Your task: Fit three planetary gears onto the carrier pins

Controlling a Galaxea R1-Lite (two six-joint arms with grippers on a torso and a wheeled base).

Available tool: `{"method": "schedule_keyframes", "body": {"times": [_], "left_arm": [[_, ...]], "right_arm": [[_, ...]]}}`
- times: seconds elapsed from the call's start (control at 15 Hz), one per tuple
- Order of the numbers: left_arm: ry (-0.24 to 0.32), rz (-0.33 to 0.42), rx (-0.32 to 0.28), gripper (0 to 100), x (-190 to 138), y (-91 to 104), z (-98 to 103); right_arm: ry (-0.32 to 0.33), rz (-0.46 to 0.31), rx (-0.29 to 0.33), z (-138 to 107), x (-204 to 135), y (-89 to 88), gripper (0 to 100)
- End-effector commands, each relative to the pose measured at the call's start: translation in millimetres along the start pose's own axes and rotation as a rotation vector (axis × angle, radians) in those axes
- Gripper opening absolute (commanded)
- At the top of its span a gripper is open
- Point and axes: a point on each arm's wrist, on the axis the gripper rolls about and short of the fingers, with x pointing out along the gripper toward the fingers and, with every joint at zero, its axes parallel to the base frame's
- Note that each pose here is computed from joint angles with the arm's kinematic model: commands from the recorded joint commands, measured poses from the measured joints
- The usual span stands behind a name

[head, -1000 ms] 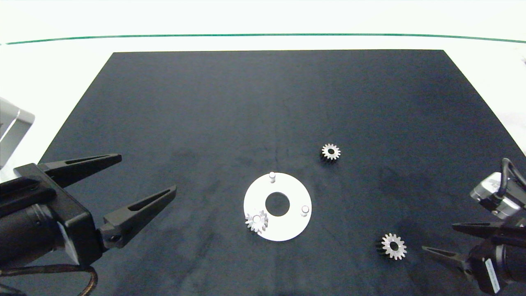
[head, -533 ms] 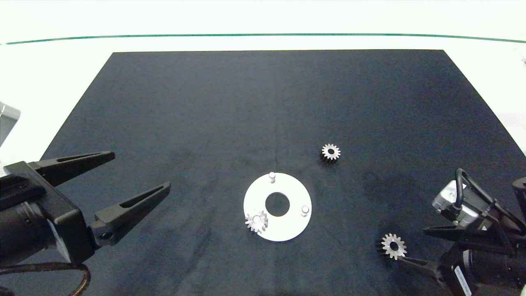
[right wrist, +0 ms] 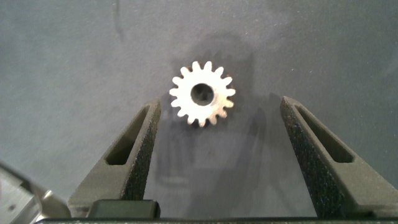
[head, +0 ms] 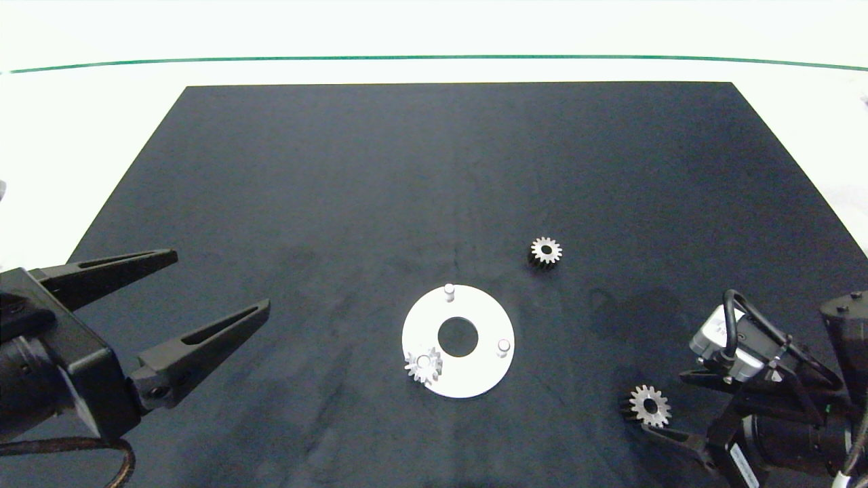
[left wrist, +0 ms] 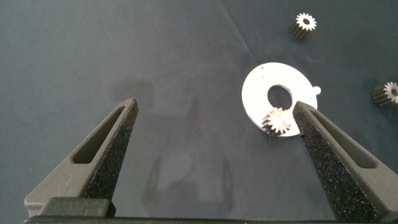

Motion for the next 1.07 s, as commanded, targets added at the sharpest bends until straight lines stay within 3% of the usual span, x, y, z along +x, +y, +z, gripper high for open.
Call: {"method": "schedule_keyframes", "body": {"times": [0.07, 0.6, 1.07], "left_arm": [[-0.005, 0.000, 0.000, 100, -2.0, 0.4, -0.1], [0.000, 0.002, 0.002, 100, -2.1, 0.3, -1.8], [0.001, 0.002, 0.007, 100, -3.1, 0.5, -3.1]], "right_arm": [[0.016, 0.010, -0.015, -7.3, 9.5, 4.3, 76], [-0.001, 0.009, -0.013, -9.3, 19.2, 5.8, 76], [-0.029, 0.001, -0.013, -7.0, 24.6, 5.7, 63]]}}
